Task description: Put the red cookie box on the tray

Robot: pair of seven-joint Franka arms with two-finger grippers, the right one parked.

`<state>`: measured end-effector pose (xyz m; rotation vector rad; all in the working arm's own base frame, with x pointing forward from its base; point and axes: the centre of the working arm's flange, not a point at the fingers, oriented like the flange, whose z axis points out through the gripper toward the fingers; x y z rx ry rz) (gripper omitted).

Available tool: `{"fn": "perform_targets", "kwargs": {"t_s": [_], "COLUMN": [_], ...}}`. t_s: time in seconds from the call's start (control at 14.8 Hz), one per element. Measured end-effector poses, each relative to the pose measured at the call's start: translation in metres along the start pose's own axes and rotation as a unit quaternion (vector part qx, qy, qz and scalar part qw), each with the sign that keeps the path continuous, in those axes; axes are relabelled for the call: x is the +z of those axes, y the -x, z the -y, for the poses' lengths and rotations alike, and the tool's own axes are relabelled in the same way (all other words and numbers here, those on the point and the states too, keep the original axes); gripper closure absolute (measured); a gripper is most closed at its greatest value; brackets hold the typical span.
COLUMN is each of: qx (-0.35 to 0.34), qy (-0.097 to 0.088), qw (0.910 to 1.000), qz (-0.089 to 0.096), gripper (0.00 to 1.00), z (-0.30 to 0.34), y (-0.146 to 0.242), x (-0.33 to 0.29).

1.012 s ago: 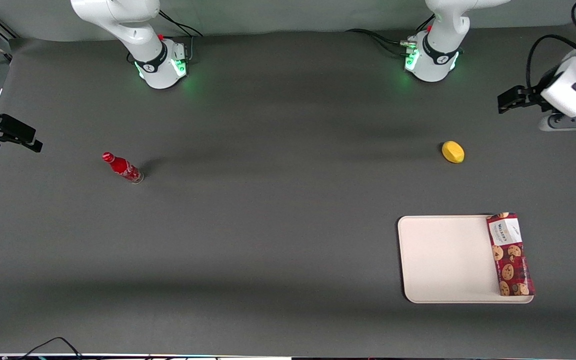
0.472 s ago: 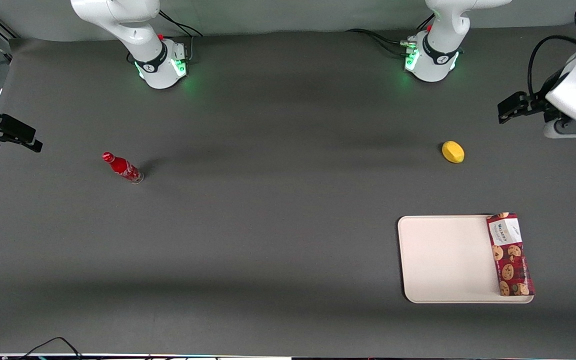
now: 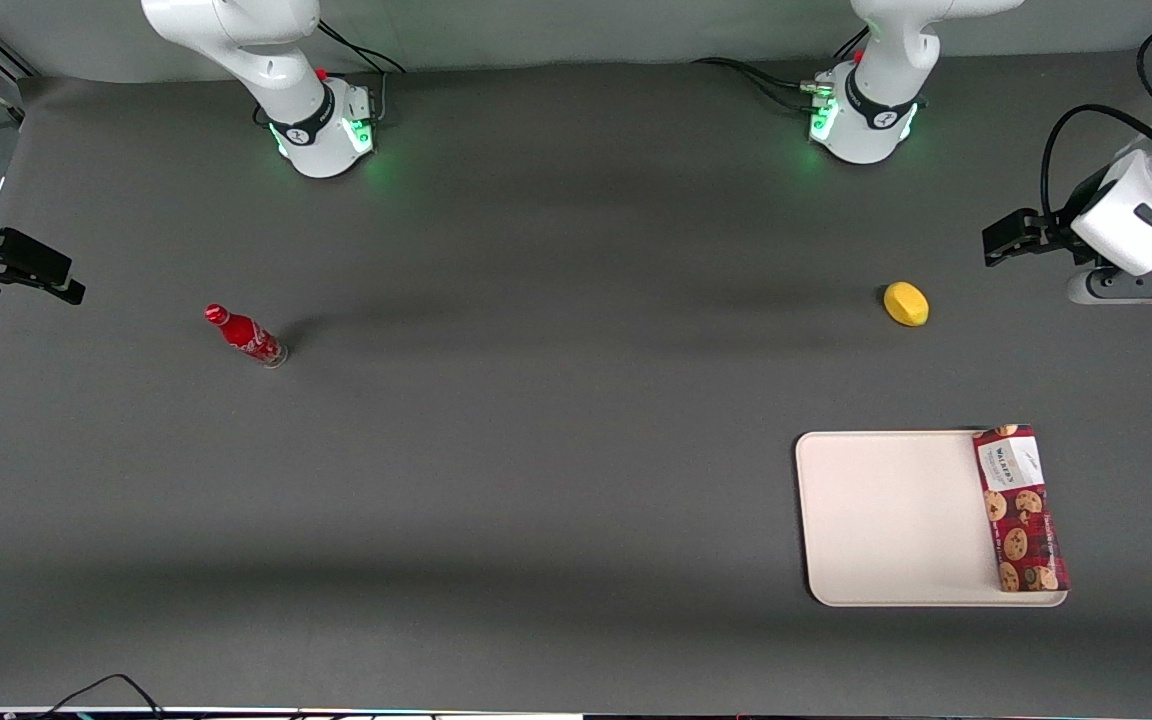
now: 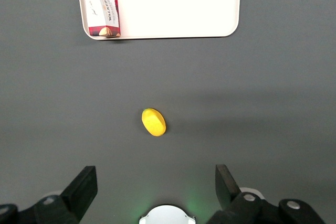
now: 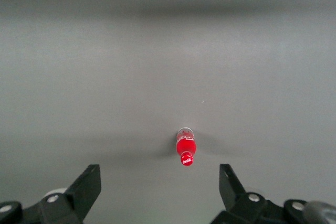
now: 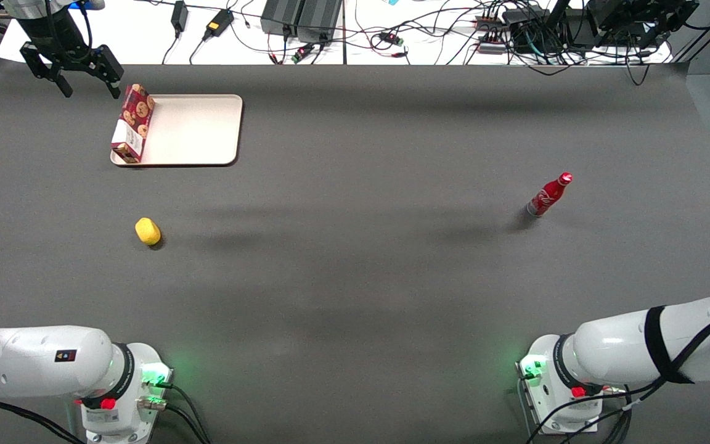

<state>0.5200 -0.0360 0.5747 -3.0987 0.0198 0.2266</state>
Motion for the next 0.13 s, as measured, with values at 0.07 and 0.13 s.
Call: {"fn": "perform_targets", "kwargs": {"t_s": [0.07, 0.13], "qx": [0.0, 0.0], "qy": [0.0, 0.0], "qw": [1.0, 1.0], "qz": [0.0, -0.001], "gripper": [0.0, 0.0], "z": [0.0, 0.0], "y": [0.0, 0.0], "x": [-0.0003, -0.0005]}}
